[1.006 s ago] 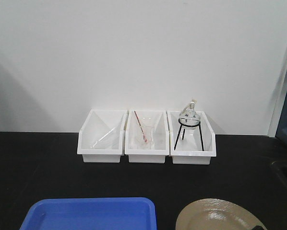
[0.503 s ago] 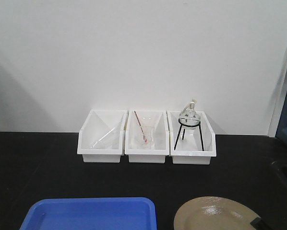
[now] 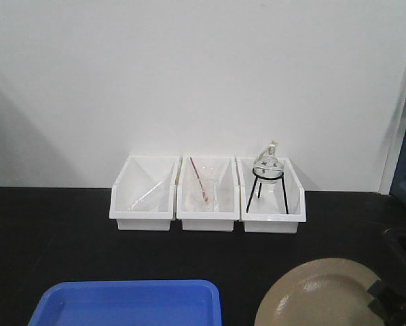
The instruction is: Place disk in tray to left cabinet
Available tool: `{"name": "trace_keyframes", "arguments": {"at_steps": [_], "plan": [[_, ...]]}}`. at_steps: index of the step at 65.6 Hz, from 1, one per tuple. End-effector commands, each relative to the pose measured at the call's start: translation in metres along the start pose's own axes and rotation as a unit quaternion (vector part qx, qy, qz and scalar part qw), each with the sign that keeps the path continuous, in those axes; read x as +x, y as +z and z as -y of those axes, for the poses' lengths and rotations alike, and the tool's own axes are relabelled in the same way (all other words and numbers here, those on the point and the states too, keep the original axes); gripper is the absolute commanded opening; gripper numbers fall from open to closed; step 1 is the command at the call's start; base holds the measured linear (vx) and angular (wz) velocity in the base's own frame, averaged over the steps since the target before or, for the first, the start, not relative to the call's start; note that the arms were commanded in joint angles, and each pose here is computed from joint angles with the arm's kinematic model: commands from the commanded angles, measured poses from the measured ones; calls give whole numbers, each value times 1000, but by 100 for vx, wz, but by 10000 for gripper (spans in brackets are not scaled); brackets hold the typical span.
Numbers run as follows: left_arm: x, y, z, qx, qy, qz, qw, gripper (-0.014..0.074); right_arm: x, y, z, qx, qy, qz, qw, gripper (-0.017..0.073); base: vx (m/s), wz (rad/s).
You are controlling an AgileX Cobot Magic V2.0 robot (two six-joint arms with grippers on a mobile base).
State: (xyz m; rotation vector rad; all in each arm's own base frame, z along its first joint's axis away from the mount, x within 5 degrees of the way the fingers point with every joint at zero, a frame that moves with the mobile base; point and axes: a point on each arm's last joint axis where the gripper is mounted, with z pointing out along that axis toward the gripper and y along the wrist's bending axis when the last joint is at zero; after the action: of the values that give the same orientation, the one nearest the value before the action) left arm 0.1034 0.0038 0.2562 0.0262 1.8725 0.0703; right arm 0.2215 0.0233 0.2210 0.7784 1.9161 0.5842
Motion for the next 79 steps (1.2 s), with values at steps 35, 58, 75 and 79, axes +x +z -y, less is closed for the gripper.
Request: {"name": "trace_keyframes", "arguments": {"at_steps": [35, 58, 75, 79], "plan": [[-18, -2, -1, -1, 2, 54, 999, 330, 9, 35, -77, -392, 130, -56, 909, -4, 0, 0], [-18, -2, -1, -1, 2, 54, 999, 330, 85, 90, -135, -348, 67, -190, 915, -4, 0, 0], [-18, -2, -1, -1, 2, 54, 999, 330, 127, 98, -144, -277, -37, -247, 928, -4, 0, 0], [-18, -2, -1, -1, 2, 54, 999, 330, 132, 101, -148, -276, -62, -248, 926, -4, 0, 0]]}}
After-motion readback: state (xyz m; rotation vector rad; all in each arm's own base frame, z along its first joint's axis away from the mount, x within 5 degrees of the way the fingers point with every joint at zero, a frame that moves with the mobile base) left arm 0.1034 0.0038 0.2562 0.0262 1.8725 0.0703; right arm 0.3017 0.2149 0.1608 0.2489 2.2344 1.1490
